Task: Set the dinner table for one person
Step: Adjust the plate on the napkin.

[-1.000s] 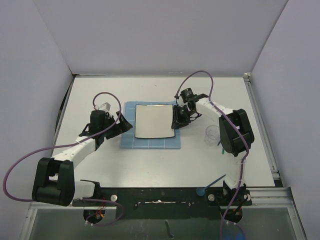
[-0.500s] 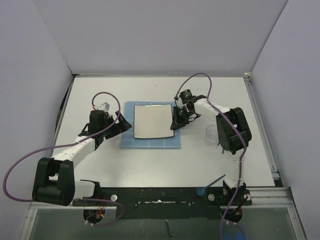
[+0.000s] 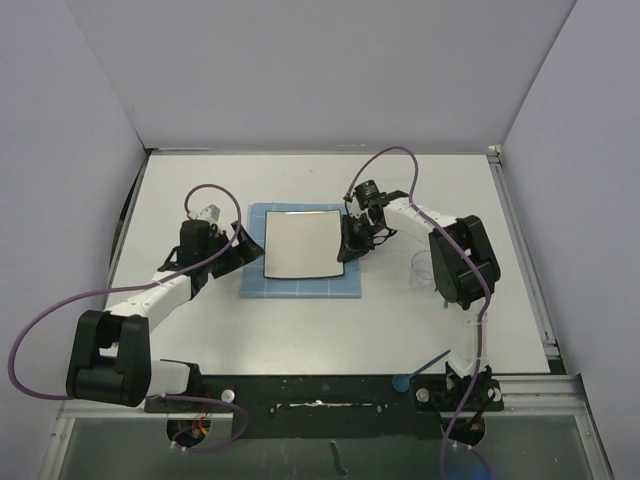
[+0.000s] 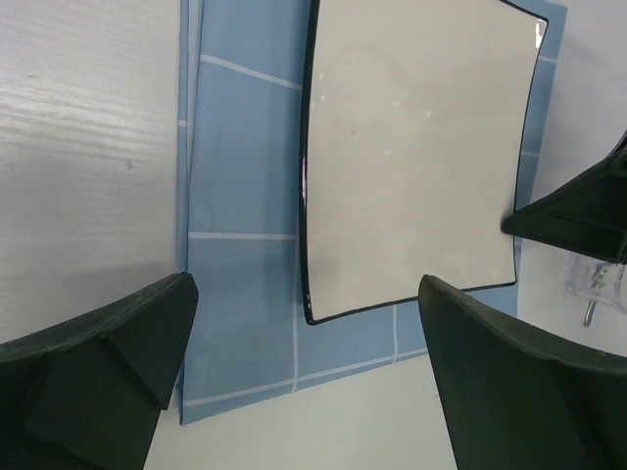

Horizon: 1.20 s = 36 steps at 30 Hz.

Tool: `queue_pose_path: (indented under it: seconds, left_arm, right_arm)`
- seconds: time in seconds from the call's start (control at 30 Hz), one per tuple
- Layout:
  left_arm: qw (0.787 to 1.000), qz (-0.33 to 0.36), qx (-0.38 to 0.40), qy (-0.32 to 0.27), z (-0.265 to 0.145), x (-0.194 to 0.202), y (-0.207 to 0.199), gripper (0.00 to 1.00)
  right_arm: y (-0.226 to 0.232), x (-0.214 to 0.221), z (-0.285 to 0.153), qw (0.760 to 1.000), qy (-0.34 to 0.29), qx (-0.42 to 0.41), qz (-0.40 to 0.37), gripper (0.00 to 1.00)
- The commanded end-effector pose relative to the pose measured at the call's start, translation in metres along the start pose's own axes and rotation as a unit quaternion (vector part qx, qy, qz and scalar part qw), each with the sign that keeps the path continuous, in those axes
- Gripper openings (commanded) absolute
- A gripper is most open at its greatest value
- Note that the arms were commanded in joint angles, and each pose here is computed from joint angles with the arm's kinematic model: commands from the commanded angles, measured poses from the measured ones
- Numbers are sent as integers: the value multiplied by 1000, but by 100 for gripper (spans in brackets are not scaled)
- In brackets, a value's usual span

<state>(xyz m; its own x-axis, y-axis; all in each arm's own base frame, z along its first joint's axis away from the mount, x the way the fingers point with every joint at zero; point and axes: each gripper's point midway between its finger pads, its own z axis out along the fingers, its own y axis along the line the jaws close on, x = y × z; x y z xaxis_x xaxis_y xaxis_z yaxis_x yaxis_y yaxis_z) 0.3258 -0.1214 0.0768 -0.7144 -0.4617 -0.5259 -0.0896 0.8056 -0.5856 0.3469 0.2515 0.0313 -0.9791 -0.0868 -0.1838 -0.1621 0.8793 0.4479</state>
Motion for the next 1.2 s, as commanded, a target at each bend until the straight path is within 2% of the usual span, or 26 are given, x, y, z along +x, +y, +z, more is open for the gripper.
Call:
queue_pose_path:
  seconds: [0.0,0.27,0.5,1.17]
  left_arm:
    - [999,6,34,-32,0,-22,-18,97]
    - [999,5,37,-32,-2,-20,-19,97]
    - [999,5,38,-33,-4,-20,-18,97]
    - [999,3,47,-19,5,-17,-20,97]
  right_arm:
    - [35,4,-4,999,-5,-12,-44,0]
    - [53,15,-2,998,3,-6,-63,0]
    - [48,19,-6,998,0,5,-64,0]
    - [8,-2,-31,999,-36,12,-26,0]
